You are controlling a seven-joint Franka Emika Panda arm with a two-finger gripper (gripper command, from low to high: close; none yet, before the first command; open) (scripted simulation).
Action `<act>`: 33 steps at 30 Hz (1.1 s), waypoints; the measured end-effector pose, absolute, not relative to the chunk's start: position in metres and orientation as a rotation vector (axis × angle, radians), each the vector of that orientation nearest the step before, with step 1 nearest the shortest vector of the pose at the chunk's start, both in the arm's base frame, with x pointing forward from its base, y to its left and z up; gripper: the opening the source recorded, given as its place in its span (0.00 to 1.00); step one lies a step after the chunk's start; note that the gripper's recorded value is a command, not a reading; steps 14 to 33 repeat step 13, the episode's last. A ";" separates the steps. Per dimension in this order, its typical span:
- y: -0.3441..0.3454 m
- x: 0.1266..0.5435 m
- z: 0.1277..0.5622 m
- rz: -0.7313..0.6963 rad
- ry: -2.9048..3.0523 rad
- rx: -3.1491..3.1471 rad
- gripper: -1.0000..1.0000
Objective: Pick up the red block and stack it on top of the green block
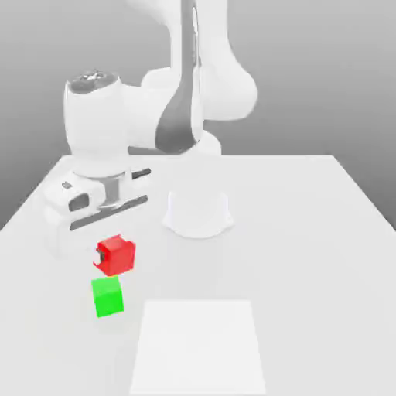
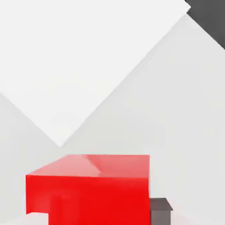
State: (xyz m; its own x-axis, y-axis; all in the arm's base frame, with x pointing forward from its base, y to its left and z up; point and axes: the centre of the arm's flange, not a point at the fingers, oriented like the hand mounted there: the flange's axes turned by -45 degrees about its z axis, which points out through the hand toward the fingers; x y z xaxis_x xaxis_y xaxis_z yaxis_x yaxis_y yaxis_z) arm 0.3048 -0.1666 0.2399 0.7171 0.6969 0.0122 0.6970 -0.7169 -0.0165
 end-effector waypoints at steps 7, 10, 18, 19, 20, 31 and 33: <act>-0.163 0.306 0.206 -0.041 -1.164 -2.834 0.00; -0.163 0.305 0.194 -0.037 -1.166 -2.839 0.00; -0.165 0.304 0.184 -0.024 -1.173 -2.862 0.00; -0.165 0.304 0.184 -0.024 -1.173 -2.862 0.00; -0.165 0.304 0.184 -0.024 -1.173 -2.862 0.00; -0.165 0.304 0.184 -0.024 -1.173 -2.862 0.00; -0.165 0.304 0.184 -0.024 -1.173 -2.862 0.00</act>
